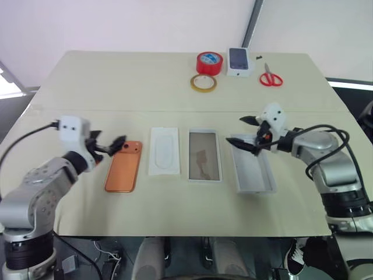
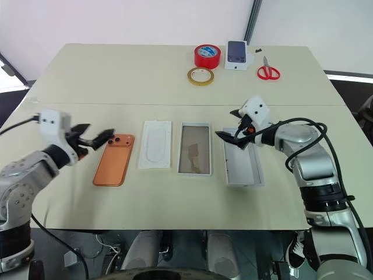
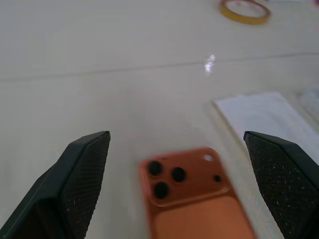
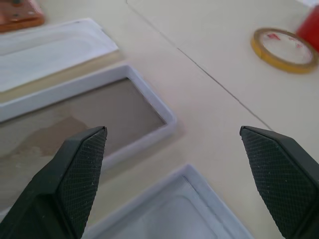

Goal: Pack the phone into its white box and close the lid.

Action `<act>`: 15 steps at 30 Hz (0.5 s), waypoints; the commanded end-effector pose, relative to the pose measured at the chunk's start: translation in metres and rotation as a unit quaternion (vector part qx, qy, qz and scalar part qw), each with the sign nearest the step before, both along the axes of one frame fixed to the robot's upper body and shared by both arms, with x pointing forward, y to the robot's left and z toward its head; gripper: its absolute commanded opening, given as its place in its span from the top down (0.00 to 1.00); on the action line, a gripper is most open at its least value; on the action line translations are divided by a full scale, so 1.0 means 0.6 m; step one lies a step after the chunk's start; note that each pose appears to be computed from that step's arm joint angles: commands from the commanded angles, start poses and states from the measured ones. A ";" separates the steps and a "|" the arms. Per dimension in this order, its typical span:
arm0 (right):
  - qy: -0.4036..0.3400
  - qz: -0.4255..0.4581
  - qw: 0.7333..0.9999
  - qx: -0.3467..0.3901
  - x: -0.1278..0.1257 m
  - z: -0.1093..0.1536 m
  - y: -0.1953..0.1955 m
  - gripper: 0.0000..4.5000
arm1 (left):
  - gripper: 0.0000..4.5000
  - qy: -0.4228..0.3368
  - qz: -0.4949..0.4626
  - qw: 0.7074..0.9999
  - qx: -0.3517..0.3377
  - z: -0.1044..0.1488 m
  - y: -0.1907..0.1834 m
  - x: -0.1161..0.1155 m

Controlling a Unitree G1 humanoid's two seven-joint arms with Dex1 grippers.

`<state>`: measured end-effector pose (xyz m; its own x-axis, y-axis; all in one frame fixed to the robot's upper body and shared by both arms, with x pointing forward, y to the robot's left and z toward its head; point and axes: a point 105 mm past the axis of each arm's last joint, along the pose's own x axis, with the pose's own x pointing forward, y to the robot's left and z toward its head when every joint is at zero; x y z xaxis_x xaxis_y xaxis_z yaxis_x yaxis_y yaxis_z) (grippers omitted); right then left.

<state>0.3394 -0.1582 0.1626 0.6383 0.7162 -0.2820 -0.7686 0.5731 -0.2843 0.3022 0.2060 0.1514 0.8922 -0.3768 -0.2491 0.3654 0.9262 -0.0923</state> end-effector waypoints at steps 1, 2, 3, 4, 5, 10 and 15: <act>-0.011 0.036 0.999 -0.005 -0.026 0.004 0.029 0.01 | 0.00 0.061 -0.032 0.997 -0.036 -0.015 -0.054 -0.008; -0.007 0.042 0.999 -0.008 -0.033 0.001 0.032 0.01 | 0.00 0.081 -0.033 0.995 -0.049 -0.021 -0.064 -0.009; -0.003 0.050 0.999 -0.009 -0.039 -0.001 0.036 0.01 | 0.00 0.095 -0.039 0.993 -0.053 -0.024 -0.072 -0.011; -0.001 0.055 0.998 -0.009 -0.043 -0.001 0.040 0.01 | 0.00 0.106 -0.043 0.992 -0.056 -0.027 -0.079 -0.012; 0.002 0.063 0.998 -0.008 -0.049 -0.001 0.045 0.01 | 0.00 0.119 -0.047 0.990 -0.062 -0.030 -0.087 -0.013; 0.013 0.095 0.995 -0.009 -0.068 -0.004 0.064 0.01 | 0.00 0.168 -0.033 0.981 -0.087 -0.051 -0.103 -0.007; 0.015 0.117 0.993 -0.024 -0.077 -0.009 0.075 0.01 | 0.00 0.212 -0.022 0.971 -0.111 -0.071 -0.119 0.003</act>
